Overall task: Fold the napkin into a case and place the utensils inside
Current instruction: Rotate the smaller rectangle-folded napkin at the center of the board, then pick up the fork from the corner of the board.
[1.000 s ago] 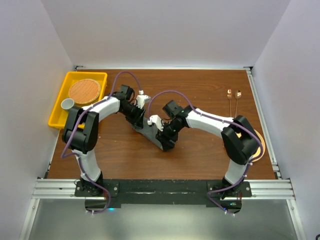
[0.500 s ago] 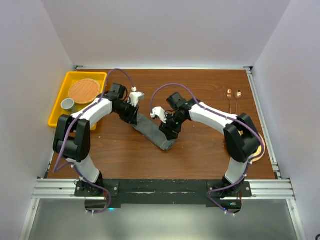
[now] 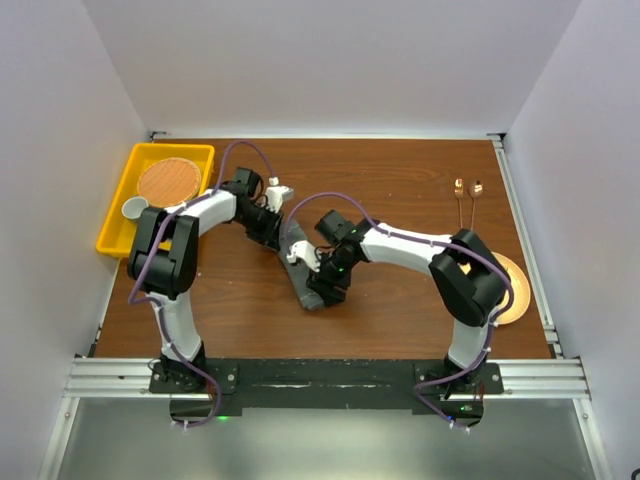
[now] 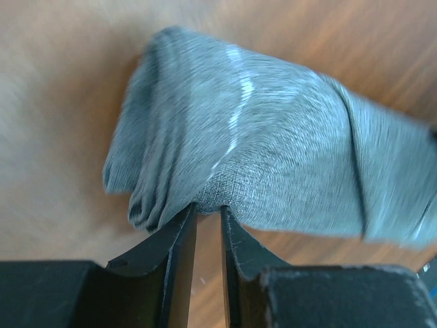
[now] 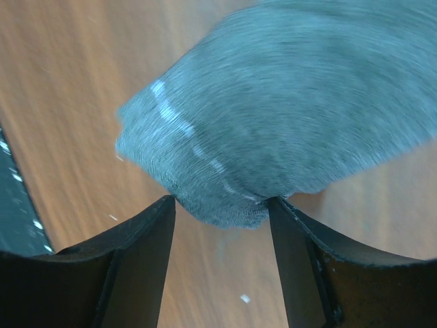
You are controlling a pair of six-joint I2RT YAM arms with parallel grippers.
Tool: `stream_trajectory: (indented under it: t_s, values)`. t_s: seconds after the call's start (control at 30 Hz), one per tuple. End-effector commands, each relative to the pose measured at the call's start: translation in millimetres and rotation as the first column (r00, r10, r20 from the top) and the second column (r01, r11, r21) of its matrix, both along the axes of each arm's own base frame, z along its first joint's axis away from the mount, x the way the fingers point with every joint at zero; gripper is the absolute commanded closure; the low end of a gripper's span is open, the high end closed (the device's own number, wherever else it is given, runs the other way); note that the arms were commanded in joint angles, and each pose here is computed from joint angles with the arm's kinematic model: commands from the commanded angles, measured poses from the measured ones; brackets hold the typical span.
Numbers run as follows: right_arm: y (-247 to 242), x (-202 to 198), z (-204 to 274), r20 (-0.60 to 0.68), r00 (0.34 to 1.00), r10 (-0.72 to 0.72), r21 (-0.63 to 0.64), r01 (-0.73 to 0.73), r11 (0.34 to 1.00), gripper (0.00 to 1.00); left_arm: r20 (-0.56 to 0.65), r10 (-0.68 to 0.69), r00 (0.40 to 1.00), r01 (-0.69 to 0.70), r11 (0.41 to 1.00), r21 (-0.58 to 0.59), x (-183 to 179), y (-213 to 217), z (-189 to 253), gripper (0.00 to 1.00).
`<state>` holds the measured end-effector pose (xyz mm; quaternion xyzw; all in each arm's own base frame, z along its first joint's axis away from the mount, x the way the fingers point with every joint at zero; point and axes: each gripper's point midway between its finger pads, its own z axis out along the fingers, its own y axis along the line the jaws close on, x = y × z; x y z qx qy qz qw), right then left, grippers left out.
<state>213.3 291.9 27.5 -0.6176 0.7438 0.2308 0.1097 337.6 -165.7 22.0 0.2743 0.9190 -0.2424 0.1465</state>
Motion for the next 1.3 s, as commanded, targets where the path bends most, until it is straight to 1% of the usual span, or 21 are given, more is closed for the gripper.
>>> stream_trajectory:
  t_s: [0.0,0.17,0.27,0.37,0.43,0.47,0.53,0.6,0.63,0.67,0.7,0.8,0.83,0.9,0.93,0.97,1.0,1.07,1.1,1.17,1.27]
  values:
    - [25,-18,6,-0.044,0.999,-0.028,0.061,0.031,0.998,0.34,0.064,0.002,0.998,0.002,0.998,-0.065,32,-18,10,0.74]
    - [45,-17,21,-0.09,0.992,-0.084,0.106,0.093,0.99,0.23,0.097,-0.031,0.995,0.041,0.994,-0.103,46,-32,20,0.67]
    - [53,-1,48,-0.073,0.987,-0.142,0.152,0.152,0.977,0.15,0.115,-0.038,0.993,0.053,0.99,-0.132,51,-38,33,0.63]
    - [47,38,96,-0.022,0.965,-0.26,0.246,0.258,0.935,0.03,0.19,-0.032,0.981,0.06,0.988,-0.146,61,-35,61,0.55]
    - [33,77,134,0.021,0.93,-0.367,0.324,0.341,0.882,0.02,0.257,-0.012,0.966,0.052,0.988,-0.146,72,-27,82,0.47]
    - [26,90,151,0.032,0.909,-0.415,0.358,0.377,0.854,0.02,0.327,0.002,0.945,0.052,0.986,-0.156,80,-24,106,0.44]
    - [2,125,194,0.102,0.848,-0.52,0.439,0.43,0.789,0.02,0.414,0.028,0.91,0.038,0.988,-0.151,90,-15,134,0.28]
    - [-15,145,226,0.143,0.796,-0.588,0.492,0.458,0.74,0.02,0.546,0.054,0.836,0.027,0.99,-0.138,99,-8,177,0.2]
    - [-35,161,234,0.159,0.748,-0.644,0.5,0.502,0.706,0.02,0.587,0.064,0.807,0.021,0.99,-0.138,101,-6,192,0.16]
    - [-45,167,239,0.164,0.729,-0.664,0.5,0.519,0.693,0.02,0.659,0.084,0.747,0.024,0.988,-0.154,101,-4,221,0.14]
    - [-57,167,236,0.157,0.727,-0.668,0.47,0.54,0.698,0.02,0.688,0.098,0.719,0.022,0.986,-0.162,101,-3,234,0.11]
    - [-110,190,240,0.115,0.666,-0.737,0.439,0.631,0.639,0.02,0.741,0.222,0.634,-0.065,0.97,-0.235,105,7,270,0.09]
    - [-145,208,228,0.09,0.601,-0.794,0.408,0.705,0.58,0.02,0.725,0.266,0.635,-0.095,0.959,-0.268,105,10,274,0.09]
    - [-184,218,220,0.088,0.531,-0.843,0.35,0.776,0.525,0.02,0.72,0.296,0.628,-0.105,0.949,-0.299,104,11,282,0.09]
    - [-218,230,203,0.094,0.47,-0.877,0.305,0.825,0.475,0.02,0.703,0.322,0.634,-0.123,0.939,-0.32,104,12,282,0.1]
    - [-240,235,195,0.137,0.445,-0.885,0.271,0.842,0.466,0.03,0.703,0.32,0.636,-0.116,0.939,-0.323,103,12,281,0.11]
    - [-271,238,186,0.154,0.398,-0.904,0.238,0.873,0.425,0.04,0.682,0.34,0.647,-0.126,0.931,-0.344,102,10,280,0.14]
    - [-303,245,159,0.196,0.384,-0.902,0.164,0.894,0.416,0.07,0.673,0.341,0.656,-0.119,0.928,-0.354,101,8,276,0.17]
    - [-325,247,154,0.211,0.35,-0.913,0.147,0.912,0.383,0.09,0.667,0.342,0.662,-0.118,0.926,-0.358,101,7,274,0.21]
    - [-347,255,127,0.204,0.331,-0.921,0.093,0.93,0.355,0.12,0.654,0.34,0.676,-0.116,0.925,-0.361,104,6,269,0.25]
    - [-373,267,115,0.224,0.303,-0.926,0.066,0.944,0.325,0.2,0.638,0.34,0.69,-0.127,0.926,-0.356,110,6,261,0.3]
